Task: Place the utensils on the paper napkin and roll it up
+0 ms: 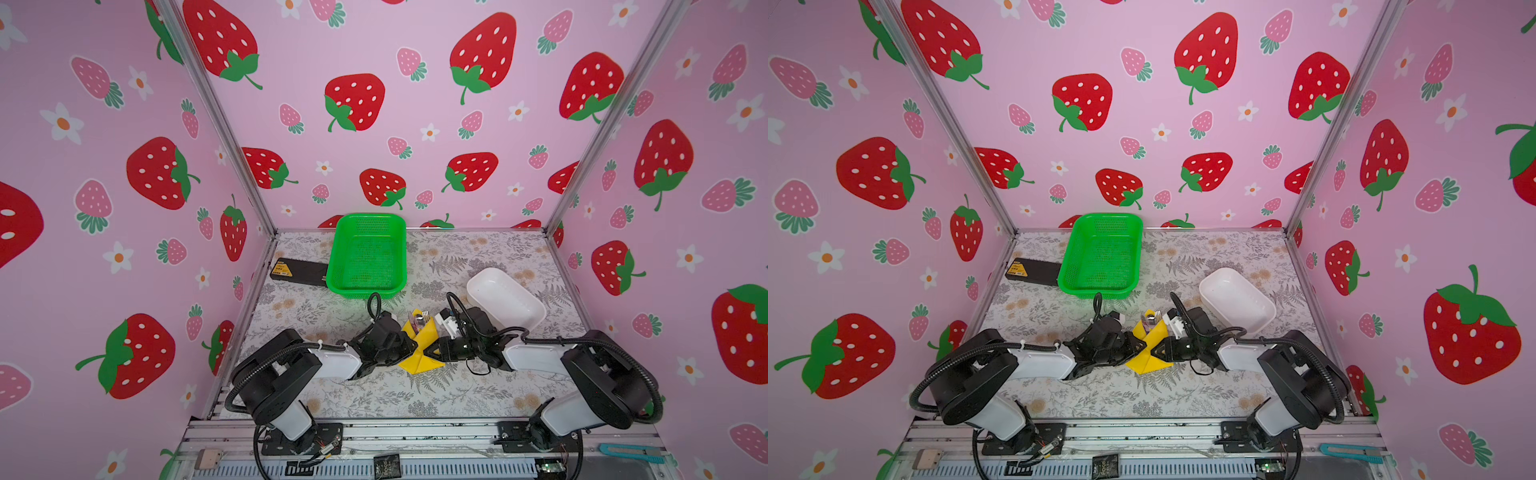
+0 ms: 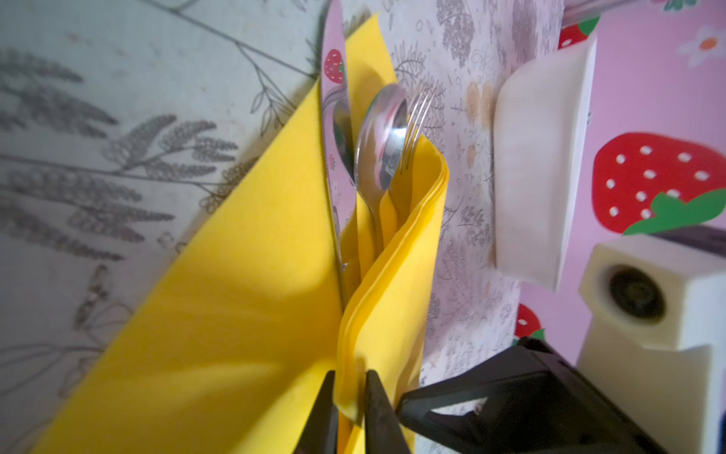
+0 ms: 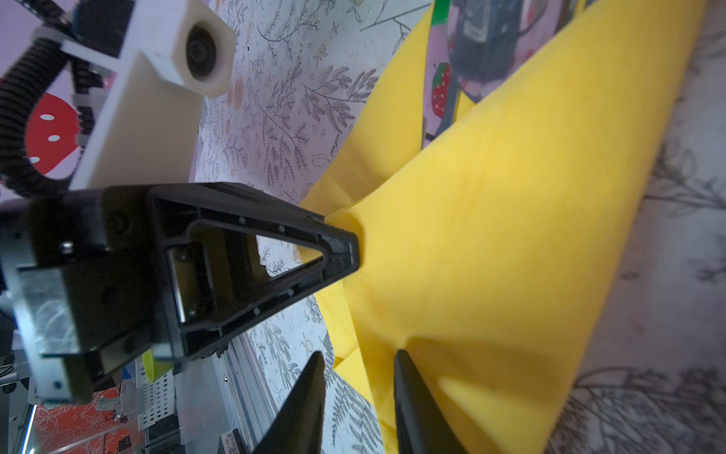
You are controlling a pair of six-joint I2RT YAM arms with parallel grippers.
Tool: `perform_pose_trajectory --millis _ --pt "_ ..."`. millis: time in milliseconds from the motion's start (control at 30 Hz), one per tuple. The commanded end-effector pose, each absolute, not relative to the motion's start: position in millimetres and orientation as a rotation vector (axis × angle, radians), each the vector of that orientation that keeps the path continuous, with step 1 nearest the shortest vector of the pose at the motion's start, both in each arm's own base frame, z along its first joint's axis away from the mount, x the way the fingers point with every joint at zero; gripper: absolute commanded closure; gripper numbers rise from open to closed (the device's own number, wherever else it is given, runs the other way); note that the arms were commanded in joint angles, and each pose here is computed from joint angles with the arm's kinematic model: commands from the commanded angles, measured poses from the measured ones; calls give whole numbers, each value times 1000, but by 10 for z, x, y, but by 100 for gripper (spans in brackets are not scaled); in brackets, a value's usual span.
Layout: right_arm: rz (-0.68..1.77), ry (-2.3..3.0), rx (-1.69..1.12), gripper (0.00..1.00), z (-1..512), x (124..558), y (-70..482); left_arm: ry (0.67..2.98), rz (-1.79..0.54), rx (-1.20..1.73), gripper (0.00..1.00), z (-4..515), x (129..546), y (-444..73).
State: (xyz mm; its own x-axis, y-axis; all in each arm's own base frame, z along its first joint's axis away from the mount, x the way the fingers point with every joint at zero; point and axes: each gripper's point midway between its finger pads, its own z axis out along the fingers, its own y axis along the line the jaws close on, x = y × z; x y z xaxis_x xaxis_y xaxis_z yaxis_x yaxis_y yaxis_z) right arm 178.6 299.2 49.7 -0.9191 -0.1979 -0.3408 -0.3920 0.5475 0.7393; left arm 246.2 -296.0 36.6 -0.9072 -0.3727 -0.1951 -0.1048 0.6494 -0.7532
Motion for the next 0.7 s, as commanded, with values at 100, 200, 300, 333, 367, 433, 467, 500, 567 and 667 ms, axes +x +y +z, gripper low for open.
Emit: perform_pose_trajectory --millis 100,200,300,333,367,433,467,500,567,667 --pt "1139 2518 -421 68 664 1996 2790 2523 -1118 -349 100 448 2478 -2940" --pt "1071 2514 -319 68 670 2097 2614 2536 -1098 -297 100 469 2437 -2924" --pt "1041 2509 -240 68 662 2150 2477 2550 -1078 -273 100 450 2393 -2889" --pt "1038 2510 -229 68 657 2154 2458 2554 -1073 -270 100 436 2379 -2876" --pt "1038 2515 -226 68 645 2149 2451 2558 -1067 -271 100 417 2367 -2863" --pt "1048 2529 -235 69 622 2131 2461 2565 -1057 -272 100 386 2342 -2840" --pt "1054 2538 -237 69 605 2121 2468 2568 -1049 -273 100 372 2331 -2827" --pt "1063 2550 -243 70 582 2103 2482 2571 -1043 -275 100 360 2324 -2816" --pt "1076 2569 -250 70 540 2081 2497 2574 -1023 -274 100 342 2313 -2789" --pt "1093 2586 -265 71 506 2059 2526 2593 -1002 -263 100 319 2276 -2765"
